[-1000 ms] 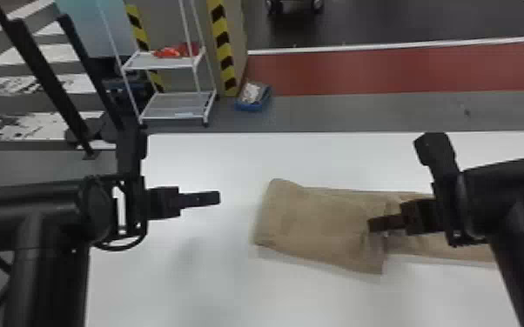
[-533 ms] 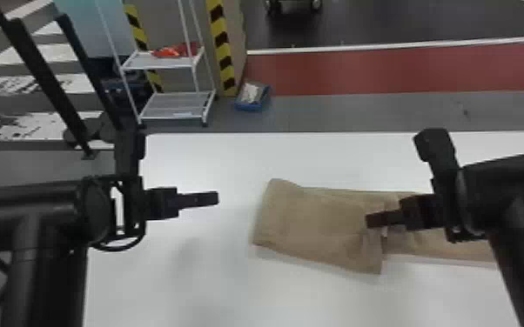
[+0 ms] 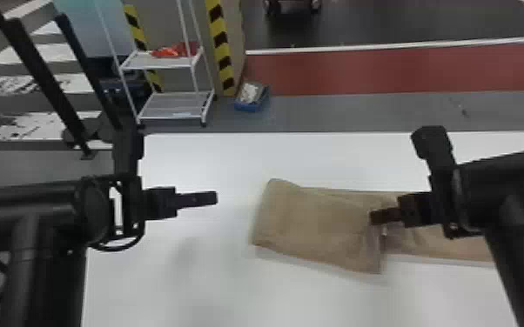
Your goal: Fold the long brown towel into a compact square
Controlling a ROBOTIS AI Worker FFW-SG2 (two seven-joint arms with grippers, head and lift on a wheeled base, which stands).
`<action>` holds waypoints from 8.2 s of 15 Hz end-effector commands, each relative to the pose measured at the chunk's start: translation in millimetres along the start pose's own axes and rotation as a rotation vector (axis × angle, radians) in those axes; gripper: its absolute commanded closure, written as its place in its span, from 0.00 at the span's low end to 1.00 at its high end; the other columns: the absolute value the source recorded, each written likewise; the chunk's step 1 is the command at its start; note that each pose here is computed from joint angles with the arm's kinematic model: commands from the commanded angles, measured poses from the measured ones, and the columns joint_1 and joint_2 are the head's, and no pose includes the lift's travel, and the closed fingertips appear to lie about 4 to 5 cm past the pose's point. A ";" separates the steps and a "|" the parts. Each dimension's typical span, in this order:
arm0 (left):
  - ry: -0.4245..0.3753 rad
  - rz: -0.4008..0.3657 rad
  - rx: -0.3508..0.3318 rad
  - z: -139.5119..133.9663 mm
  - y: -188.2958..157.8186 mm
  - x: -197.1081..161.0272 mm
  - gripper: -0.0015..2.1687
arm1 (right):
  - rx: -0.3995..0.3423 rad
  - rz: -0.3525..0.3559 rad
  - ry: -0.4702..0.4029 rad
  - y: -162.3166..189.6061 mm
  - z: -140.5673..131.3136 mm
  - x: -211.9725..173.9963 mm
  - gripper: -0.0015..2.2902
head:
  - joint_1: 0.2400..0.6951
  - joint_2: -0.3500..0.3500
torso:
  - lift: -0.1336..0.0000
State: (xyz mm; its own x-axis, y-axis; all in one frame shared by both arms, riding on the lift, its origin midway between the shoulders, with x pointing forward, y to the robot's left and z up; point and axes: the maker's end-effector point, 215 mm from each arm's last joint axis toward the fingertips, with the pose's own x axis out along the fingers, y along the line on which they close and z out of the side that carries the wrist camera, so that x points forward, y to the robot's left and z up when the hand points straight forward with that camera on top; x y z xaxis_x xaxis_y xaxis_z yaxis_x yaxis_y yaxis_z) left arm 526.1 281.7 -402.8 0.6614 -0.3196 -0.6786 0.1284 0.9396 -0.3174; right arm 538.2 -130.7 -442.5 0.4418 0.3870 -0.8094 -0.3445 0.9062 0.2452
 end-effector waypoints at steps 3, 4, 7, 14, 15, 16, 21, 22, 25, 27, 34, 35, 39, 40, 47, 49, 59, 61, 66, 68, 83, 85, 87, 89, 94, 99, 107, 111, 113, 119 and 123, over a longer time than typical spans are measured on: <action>-0.012 0.003 0.007 3.9 0.9 -0.1 0.01 | 0.005 0.007 -0.011 0.2 3.4 -1.5 0.49 | 1.00 0.72 | 0.10; -0.014 0.005 0.005 4.2 2.1 -0.7 0.01 | 0.009 0.011 -0.013 -0.1 2.9 -1.1 0.49 | 1.00 0.72 | 0.10; -0.019 0.007 0.000 6.1 4.6 -2.3 0.01 | 0.027 0.051 -0.110 6.2 32.7 -26.6 0.49 | 1.00 0.72 | 0.10; -0.063 0.014 -0.004 19.5 14.4 -8.2 0.01 | 0.109 0.082 -0.163 -7.9 42.3 -46.1 0.49 | 1.00 0.73 | 0.10; -0.065 0.015 -0.004 19.5 15.2 -8.4 0.01 | 0.121 0.081 -0.177 -10.2 48.7 -55.2 0.49 | 1.00 0.72 | 0.10; -0.066 0.014 -0.003 19.4 14.9 -8.2 0.01 | 0.128 0.073 -0.168 -13.8 42.4 -51.1 0.49 | 1.00 0.72 | 0.10; -0.070 0.004 -0.002 19.7 11.9 -8.2 0.02 | 0.159 0.079 -0.212 -24.9 55.7 -64.3 0.49 | 1.00 0.70 | 0.10; -0.066 0.006 -0.005 16.9 13.1 -8.0 0.02 | 0.164 0.077 -0.186 -27.0 46.6 -53.8 0.49 | 1.00 0.69 | 0.10; -0.069 0.006 -0.001 16.3 13.0 -7.4 0.02 | 0.177 0.073 -0.212 -39.2 51.7 -54.6 0.49 | 1.00 0.68 | 0.10; -0.062 0.007 -0.003 11.3 13.9 -6.6 0.02 | 0.195 0.056 -0.175 -47.4 45.8 -45.9 0.48 | 1.00 0.67 | 0.10; -0.048 0.005 -0.003 1.0 12.7 -4.9 0.02 | 0.212 0.048 -0.135 -61.3 24.9 -20.6 0.16 | 1.00 0.65 | 0.10; -0.044 0.007 -0.003 0.0 12.8 -4.6 0.02 | 0.218 0.050 -0.126 -61.2 19.2 -18.6 0.16 | 1.00 0.65 | 0.10; -0.045 0.007 -0.003 0.2 13.1 -4.4 0.02 | 0.237 0.057 -0.082 -55.9 -6.0 -10.6 0.16 | 1.00 0.65 | 0.10; -0.046 0.010 -0.003 0.6 14.3 -5.0 0.02 | 0.233 0.056 -0.082 -55.4 -5.1 -10.6 0.16 | 1.00 0.65 | 0.10; -0.047 0.012 -0.006 0.0 16.5 -5.8 0.02 | 0.199 0.066 -0.094 -45.4 7.3 -11.8 0.21 | 1.00 0.67 | 0.10; -0.046 0.013 -0.005 0.2 17.1 -6.1 0.02 | 0.187 0.060 -0.091 -44.1 8.0 -10.7 0.21 | 1.00 0.68 | 0.10; -0.055 0.019 -0.001 4.5 19.1 -6.0 0.02 | 0.181 0.080 -0.027 -23.3 -9.1 -7.9 0.40 | 1.00 0.71 | 0.10; -0.057 0.017 0.003 6.0 17.7 -5.6 0.02 | 0.178 0.078 -0.032 -23.7 -7.3 -8.6 0.53 | 1.00 0.71 | 0.10; -0.058 0.020 0.002 6.6 19.2 -5.9 0.02 | 0.170 0.071 -0.053 -25.7 0.4 -13.2 0.72 | 1.00 0.71 | 0.10; -0.057 0.020 0.000 5.8 19.6 -6.0 0.02 | 0.165 0.066 -0.046 -25.7 -1.0 -12.9 0.72 | 1.00 0.71 | 0.10; -0.060 0.018 -0.008 1.9 24.4 -11.1 0.02 | 0.239 0.154 -0.220 -18.0 25.4 -76.8 0.72 | 1.00 0.70 | 0.10; -0.077 0.018 -0.007 4.9 26.1 -12.0 0.02 | 0.275 0.167 -0.248 -19.9 19.3 -97.3 0.72 | 1.00 0.70 | 0.10; -0.162 0.006 0.024 19.1 20.2 -5.4 0.03 | 0.313 0.160 -0.204 -27.7 -11.6 -80.8 0.72 | 1.00 0.70 | 0.10; -0.275 0.000 0.057 35.8 6.5 9.4 0.03 | 0.336 0.156 -0.194 -40.3 -21.2 -64.2 0.72 | 1.00 0.69 | 0.10; -0.488 -0.004 0.065 57.5 -20.7 13.6 0.03 | 0.333 0.179 -0.307 -37.9 12.3 -116.5 0.72 | 1.00 0.63 | 0.10; -0.488 0.004 0.062 35.3 -19.4 15.0 0.03 | 0.408 0.188 -0.218 -44.5 -33.0 -85.9 0.72 | 1.00 0.58 | 0.10; -0.496 -0.015 0.025 -4.1 -17.8 11.0 0.03 | 0.451 0.166 -0.228 -79.1 -43.0 -83.8 0.72 | 1.00 0.56 | 0.10; -0.508 -0.023 0.012 -21.2 -17.9 6.4 0.03 | 0.441 0.211 -0.267 -92.2 -15.8 -91.8 0.72 | 1.00 0.52 | 0.10; -0.520 -0.015 0.010 -22.6 -13.5 3.1 0.03 | 0.451 0.215 -0.247 -102.0 -16.5 -112.9 0.72 | 1.00 0.51 | 0.10; -0.541 -0.018 0.006 -28.5 -15.7 1.4 0.03 | 0.551 0.239 -0.287 -137.3 -25.7 -104.7 0.72 | 1.00 0.45 | 0.10; -0.547 -0.007 0.005 -29.1 -10.0 -1.3 0.03 | 0.539 0.424 -0.370 -72.6 26.2 -107.2 0.72 | 1.00 0.48 | 0.10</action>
State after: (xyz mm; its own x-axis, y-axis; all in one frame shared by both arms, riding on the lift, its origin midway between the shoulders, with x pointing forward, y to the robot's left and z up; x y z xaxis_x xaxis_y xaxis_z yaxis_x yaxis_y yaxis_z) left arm 503.2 267.1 -417.4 0.9478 -0.2194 -0.2314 0.1395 0.9379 -0.3177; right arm 529.4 -254.6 -383.7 0.6350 0.6330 -0.4428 -0.0931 0.6317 0.7696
